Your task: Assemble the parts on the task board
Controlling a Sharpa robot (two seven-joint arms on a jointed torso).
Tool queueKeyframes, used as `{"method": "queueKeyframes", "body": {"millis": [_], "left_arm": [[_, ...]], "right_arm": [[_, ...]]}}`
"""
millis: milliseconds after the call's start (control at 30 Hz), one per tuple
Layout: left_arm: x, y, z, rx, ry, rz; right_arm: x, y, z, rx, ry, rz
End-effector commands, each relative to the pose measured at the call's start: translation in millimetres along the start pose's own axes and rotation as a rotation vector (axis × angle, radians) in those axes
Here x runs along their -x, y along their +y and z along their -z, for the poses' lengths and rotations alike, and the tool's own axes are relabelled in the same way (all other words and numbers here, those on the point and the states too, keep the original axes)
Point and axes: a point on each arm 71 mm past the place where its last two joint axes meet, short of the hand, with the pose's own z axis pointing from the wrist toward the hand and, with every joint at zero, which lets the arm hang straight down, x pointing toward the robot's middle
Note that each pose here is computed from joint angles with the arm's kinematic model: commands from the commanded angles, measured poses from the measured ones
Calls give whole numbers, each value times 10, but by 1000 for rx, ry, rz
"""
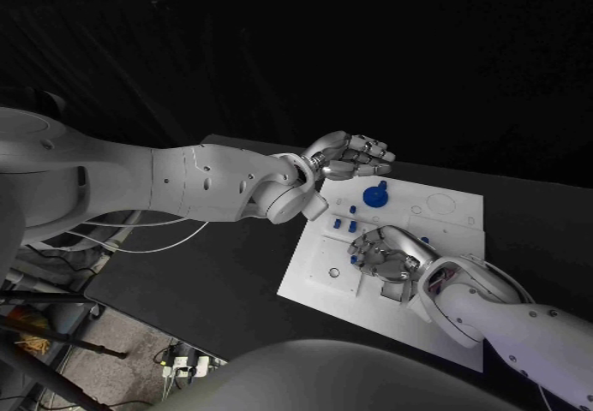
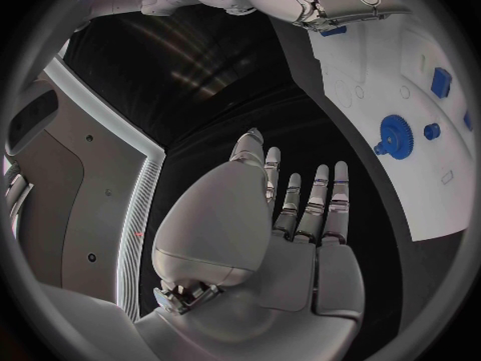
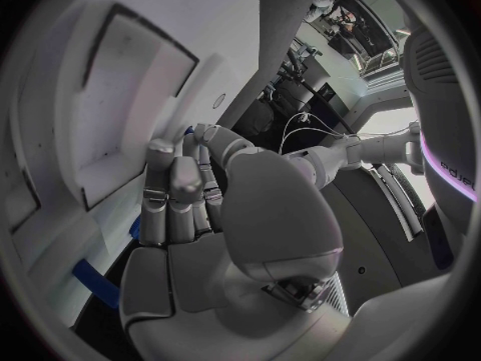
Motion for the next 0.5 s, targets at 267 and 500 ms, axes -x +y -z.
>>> {"method": "queueKeyframes", "body": {"millis": [267,500], "left_arm": [[-28,-7,-7,-3,17,12],[-28,-6,-1,-2,17,13]], "right_arm": [[-43,-181,59,-88,38,46],[51,-161,168,-46,-42,84]]}}
